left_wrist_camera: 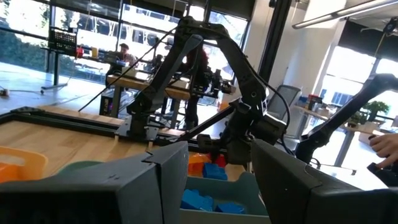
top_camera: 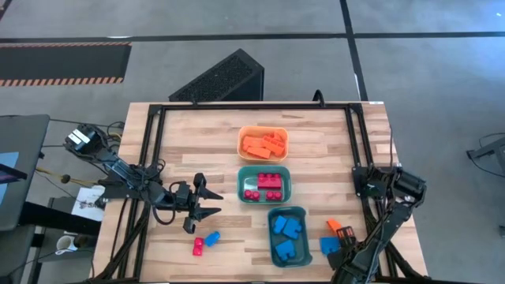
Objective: Sort & place blocks by color
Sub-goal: Put the red game piece into the green bin, then put the blue game piece into the blue bin, then put the orange game piece into the orange bin
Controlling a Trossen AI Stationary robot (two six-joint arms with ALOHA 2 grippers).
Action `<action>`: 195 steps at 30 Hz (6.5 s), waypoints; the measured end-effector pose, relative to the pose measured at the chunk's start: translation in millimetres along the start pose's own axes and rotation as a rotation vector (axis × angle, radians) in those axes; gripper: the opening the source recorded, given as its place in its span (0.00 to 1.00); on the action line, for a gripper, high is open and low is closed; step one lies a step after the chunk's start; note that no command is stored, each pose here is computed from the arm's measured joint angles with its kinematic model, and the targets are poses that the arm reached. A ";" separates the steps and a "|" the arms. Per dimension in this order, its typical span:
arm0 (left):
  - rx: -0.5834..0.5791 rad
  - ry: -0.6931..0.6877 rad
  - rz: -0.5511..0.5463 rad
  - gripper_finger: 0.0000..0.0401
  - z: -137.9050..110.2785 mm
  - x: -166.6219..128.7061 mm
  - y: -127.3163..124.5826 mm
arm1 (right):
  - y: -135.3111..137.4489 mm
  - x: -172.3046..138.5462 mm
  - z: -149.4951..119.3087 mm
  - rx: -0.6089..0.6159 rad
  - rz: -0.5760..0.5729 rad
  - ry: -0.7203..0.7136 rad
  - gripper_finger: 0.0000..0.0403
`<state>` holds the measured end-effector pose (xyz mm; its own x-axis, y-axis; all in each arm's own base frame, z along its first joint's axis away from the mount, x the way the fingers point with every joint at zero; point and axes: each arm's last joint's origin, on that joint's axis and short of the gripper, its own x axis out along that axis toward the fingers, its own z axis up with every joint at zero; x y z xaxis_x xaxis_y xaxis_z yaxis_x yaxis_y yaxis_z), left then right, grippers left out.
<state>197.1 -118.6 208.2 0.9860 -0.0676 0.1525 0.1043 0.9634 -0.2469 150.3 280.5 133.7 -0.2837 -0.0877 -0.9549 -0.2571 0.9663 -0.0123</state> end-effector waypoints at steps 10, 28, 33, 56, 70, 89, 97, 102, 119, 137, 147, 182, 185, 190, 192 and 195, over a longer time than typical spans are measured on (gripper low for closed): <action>0.000 0.001 0.001 0.41 -0.1 0.0 0.1 | -4.6 -33.9 9.0 0.161 -0.035 0.016 0.29; -0.008 -0.001 0.006 0.41 0.0 0.0 0.2 | -58.8 -170.5 74.3 0.207 -0.392 -0.848 0.29; -0.015 0.000 0.001 0.41 0.0 0.0 0.1 | -99.1 -179.4 92.6 0.144 -0.365 -0.963 0.29; -0.017 0.005 -0.009 0.41 -0.4 0.1 0.0 | -231.6 -121.7 64.1 0.450 -0.189 -1.151 0.74; -0.016 0.030 0.005 0.41 -3.3 0.0 0.8 | -140.9 -147.8 6.2 0.429 0.139 -0.838 0.74; -0.037 0.026 0.009 0.41 -2.9 0.3 1.2 | -44.8 -66.4 -5.0 0.484 0.063 -0.392 0.73; -0.037 0.031 0.010 0.41 -3.4 0.3 1.4 | -35.0 -37.8 13.0 0.447 0.054 -0.267 0.79; -0.035 0.036 0.011 0.41 -4.0 0.3 1.5 | -34.2 -35.0 17.2 0.413 0.051 -0.283 0.87; -0.038 0.038 0.011 0.41 -4.2 0.3 1.5 | -43.5 -30.4 31.6 0.472 0.078 -0.394 0.86; -0.038 0.038 0.012 0.41 -4.2 0.3 1.6 | -53.2 -45.7 19.2 0.508 0.102 -0.440 0.67; -0.038 0.038 0.015 0.41 -4.2 0.3 1.7 | -64.6 -109.2 7.1 0.568 0.128 -1.025 0.67; -0.037 0.040 0.015 0.41 -4.3 0.3 1.7 | -101.4 -112.4 42.2 0.605 0.369 -0.835 0.83; -0.037 0.041 0.016 0.41 -4.5 0.3 1.7 | -106.4 -111.2 35.5 0.621 0.334 -0.784 0.82; -0.035 0.044 0.016 0.41 -4.8 0.3 1.8 | -109.3 -108.0 12.2 0.666 0.248 -0.668 0.78; -0.035 0.045 0.016 0.41 -4.9 0.3 1.8 | -107.9 -104.0 2.5 0.697 0.203 -0.609 0.77; -0.035 0.045 0.016 0.41 -4.8 0.3 1.8 | -101.9 -95.3 -11.3 0.717 0.133 -0.529 0.77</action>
<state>198.2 -118.2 203.2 0.9923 -0.0645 0.1057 0.0922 0.9548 -0.2825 193.2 187.7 229.4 0.2378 -0.0126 -0.9712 0.4356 0.8951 0.0950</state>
